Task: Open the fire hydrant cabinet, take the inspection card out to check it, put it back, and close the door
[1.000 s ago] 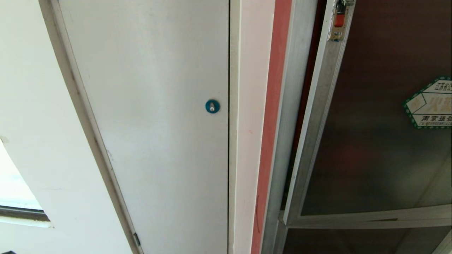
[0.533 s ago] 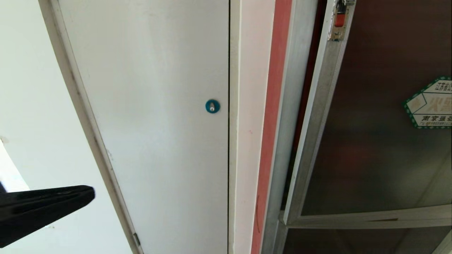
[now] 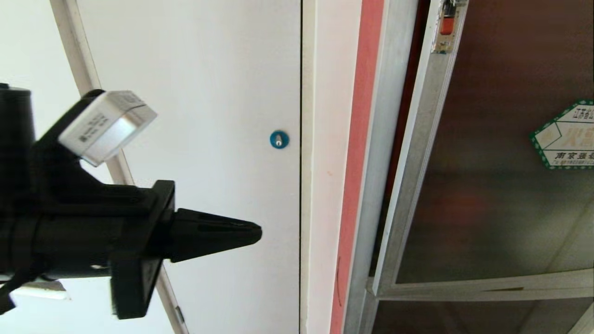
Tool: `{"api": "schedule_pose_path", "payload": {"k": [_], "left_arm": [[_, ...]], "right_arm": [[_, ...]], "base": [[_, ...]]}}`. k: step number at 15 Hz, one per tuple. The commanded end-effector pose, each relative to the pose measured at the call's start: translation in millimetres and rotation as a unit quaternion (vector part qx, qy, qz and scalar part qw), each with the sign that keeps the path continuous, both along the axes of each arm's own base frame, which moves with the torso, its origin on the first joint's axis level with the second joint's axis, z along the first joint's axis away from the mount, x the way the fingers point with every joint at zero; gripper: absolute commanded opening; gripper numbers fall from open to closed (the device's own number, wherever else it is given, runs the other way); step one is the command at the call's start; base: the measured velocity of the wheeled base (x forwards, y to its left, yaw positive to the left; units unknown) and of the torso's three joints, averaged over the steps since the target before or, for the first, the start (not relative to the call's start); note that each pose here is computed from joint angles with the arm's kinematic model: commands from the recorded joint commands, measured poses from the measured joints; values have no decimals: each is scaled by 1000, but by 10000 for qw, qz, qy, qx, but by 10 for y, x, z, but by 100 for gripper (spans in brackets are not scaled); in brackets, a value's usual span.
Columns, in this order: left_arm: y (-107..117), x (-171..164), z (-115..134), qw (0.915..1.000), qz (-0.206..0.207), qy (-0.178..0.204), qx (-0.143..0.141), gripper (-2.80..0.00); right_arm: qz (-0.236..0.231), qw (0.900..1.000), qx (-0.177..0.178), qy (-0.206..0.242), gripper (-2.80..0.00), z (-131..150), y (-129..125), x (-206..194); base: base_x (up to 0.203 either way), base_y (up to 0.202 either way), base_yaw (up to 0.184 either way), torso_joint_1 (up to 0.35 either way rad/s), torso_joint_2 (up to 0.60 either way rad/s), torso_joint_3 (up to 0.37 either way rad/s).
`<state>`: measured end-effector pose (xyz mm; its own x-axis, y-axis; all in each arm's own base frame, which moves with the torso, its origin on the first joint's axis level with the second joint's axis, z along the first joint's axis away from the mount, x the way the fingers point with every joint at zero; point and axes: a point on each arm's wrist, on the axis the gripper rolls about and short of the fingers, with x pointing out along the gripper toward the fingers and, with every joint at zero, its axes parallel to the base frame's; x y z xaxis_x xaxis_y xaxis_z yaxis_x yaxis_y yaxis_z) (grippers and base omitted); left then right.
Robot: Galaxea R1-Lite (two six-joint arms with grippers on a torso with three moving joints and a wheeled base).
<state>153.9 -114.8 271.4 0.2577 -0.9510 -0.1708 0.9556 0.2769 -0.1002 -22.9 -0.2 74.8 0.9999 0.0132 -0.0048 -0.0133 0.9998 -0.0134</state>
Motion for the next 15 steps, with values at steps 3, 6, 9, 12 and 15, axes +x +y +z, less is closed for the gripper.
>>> {"api": "schedule_pose_path", "payload": {"k": [3, 6, 9, 12, 15], "left_arm": [[-766, 265, -181, 9993, 363, -18, -87, -280], [-1107, 482, -277, 9981, 496, -226, -287, -280], [-1359, 711, -303, 9969, 607, -328, -376, -280], [-1516, 818, -306, 9962, 662, -386, -419, -280], [-1665, 906, -288, 9946, 803, -459, -477, -280]], "right_arm": [[3, 10000, -2, 7, -280, 0, 0, 1], [3, 10000, -2, 9, -280, -1, 0, 1], [3, 10000, -2, 7, -280, 0, 0, 1], [3, 10000, -2, 7, -280, 0, 0, 1], [3, 10000, -2, 7, -280, 0, 0, 1]], "base": [[0, 0, 0, 0, 0, 0], [0, 0, 0, 0, 0, 0], [0, 0, 0, 0, 0, 0], [0, 0, 0, 0, 0, 0], [0, 0, 0, 0, 0, 0]]}}
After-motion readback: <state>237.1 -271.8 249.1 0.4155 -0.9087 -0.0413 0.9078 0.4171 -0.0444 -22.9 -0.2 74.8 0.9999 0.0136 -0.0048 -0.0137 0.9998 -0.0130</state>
